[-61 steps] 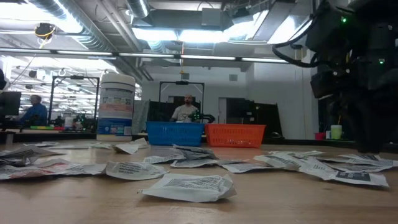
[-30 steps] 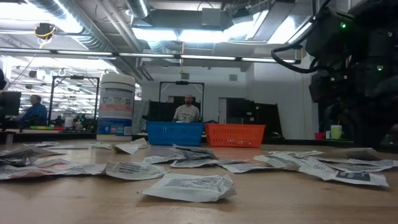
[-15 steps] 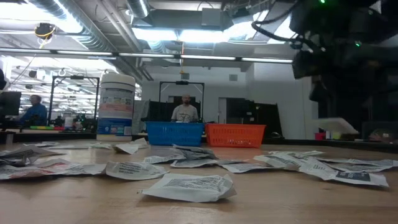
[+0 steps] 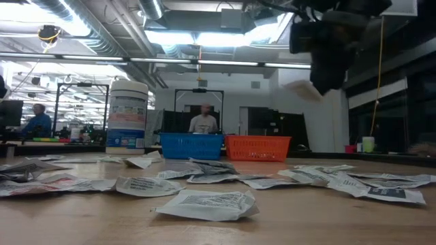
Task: Pick & Place First Aid Supplies
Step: Put the towelette pack into the bottom orange bin
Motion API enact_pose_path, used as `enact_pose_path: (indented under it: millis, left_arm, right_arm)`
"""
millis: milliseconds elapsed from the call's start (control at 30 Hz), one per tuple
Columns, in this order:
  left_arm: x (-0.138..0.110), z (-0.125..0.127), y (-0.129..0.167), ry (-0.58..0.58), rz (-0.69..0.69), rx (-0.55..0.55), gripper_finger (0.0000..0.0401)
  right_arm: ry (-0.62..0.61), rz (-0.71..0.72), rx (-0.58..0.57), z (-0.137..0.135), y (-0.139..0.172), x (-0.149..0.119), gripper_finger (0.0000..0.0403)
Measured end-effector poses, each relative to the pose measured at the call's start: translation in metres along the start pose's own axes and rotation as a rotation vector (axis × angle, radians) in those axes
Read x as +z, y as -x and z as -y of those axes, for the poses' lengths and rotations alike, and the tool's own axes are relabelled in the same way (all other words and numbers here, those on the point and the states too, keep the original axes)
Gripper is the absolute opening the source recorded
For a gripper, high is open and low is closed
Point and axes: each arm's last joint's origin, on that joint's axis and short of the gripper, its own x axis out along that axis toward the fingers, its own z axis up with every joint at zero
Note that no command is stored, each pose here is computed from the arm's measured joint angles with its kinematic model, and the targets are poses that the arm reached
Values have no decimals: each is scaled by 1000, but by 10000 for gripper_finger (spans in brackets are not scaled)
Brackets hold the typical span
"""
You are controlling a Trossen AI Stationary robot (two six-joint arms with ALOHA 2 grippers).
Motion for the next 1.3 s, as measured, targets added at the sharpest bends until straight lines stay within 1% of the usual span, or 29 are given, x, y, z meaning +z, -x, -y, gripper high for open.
enact_pose_path:
  millis: [367, 567, 767, 933, 1133, 1300]
  left_arm:
    - [0, 0, 0, 0, 0, 0, 4]
    - [0, 0, 0, -1, 0, -1, 4]
    - [0, 0, 0, 0, 0, -1, 4]
    - [0, 0, 0, 0, 0, 0, 4]
    - [0, 0, 0, -1, 0, -1, 4]
    - [0, 0, 0, 0, 0, 0, 4]
  right_arm:
    - [-84, 99, -87, 35, 9, 29, 0]
    - [-73, 125, -142, 61, 6, 49, 0]
    - [-47, 130, -205, 92, -1, 72, 0]
    - [-60, 98, -252, 120, -13, 85, 0]
    - [-90, 46, -281, 145, -28, 88, 0]
    - [-101, 7, -256, 153, -37, 86, 0]
